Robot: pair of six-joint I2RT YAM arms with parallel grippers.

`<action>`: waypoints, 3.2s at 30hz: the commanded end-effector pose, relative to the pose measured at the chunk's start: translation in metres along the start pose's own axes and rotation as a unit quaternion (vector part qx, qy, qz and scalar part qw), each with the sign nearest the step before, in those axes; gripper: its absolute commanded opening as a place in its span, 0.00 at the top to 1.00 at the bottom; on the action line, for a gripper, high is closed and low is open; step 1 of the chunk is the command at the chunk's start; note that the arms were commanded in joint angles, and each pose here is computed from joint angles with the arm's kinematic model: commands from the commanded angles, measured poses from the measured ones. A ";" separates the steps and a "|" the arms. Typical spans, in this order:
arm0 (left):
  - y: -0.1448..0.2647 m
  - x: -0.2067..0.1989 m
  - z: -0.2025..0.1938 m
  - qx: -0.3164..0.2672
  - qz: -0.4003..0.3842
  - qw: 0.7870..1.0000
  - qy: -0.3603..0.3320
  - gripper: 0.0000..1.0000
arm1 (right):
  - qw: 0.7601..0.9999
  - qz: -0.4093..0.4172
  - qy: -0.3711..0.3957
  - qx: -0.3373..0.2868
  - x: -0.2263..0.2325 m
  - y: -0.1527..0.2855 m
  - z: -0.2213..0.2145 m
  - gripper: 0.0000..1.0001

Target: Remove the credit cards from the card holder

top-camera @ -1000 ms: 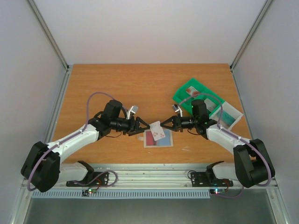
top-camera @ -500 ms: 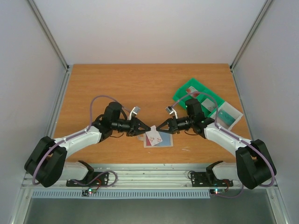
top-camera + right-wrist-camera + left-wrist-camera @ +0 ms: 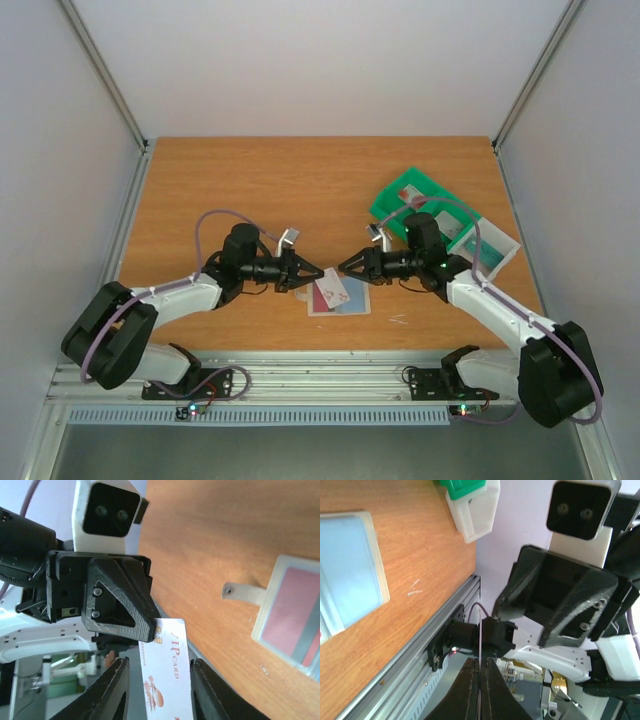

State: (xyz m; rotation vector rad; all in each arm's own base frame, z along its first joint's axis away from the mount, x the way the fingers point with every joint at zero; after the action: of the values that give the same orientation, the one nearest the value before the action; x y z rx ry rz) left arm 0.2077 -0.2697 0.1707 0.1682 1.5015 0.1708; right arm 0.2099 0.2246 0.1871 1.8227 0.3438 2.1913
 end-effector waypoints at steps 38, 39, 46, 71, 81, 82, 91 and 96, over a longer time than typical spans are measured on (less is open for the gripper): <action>0.041 -0.066 0.074 -0.332 -0.083 0.939 -0.037 1.00 | 0.978 0.010 -0.072 -0.194 0.052 -0.010 0.035 0.62; 0.041 -0.065 0.073 -0.331 -0.083 0.939 -0.033 1.00 | 0.978 0.009 -0.072 -0.197 0.051 -0.010 0.035 0.63; 0.037 -0.063 0.071 -0.326 -0.085 0.941 -0.028 1.00 | 0.976 0.008 -0.067 -0.207 0.052 -0.009 0.038 0.66; 0.036 -0.054 0.066 -0.327 -0.089 0.941 -0.022 0.99 | 0.972 0.038 -0.070 -0.223 0.065 -0.001 0.039 0.84; 0.039 -0.049 0.063 -0.330 -0.079 0.940 -0.025 0.65 | 0.975 0.002 -0.045 -0.220 0.063 0.002 0.037 0.99; 0.039 -0.047 0.062 -0.330 -0.072 0.941 -0.023 0.56 | 0.975 -0.006 -0.041 -0.218 0.061 0.002 0.036 0.99; 0.037 -0.044 0.056 -0.301 0.018 0.952 -0.052 0.02 | 0.970 -0.120 0.002 -0.212 0.050 0.027 0.034 0.99; 0.039 -0.042 0.051 -0.279 0.070 0.954 -0.080 0.01 | 0.961 -0.160 0.003 -0.226 0.042 0.048 0.044 0.99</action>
State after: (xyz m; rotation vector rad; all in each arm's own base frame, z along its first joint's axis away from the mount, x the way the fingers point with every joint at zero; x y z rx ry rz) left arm 0.2616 -0.2424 0.2207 -0.2731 1.3056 0.6403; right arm 0.2397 0.2177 0.2579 1.5018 0.0121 1.9185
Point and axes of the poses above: each gripper's point midway between its finger pads, its own y axis back along the fingers, its own x axis along the line the jaws close on, z = x × y, the point moved 3 cm from there along y, back along the fingers, and after that the axes turned 3 degrees about -y, right-handed, at the moved point
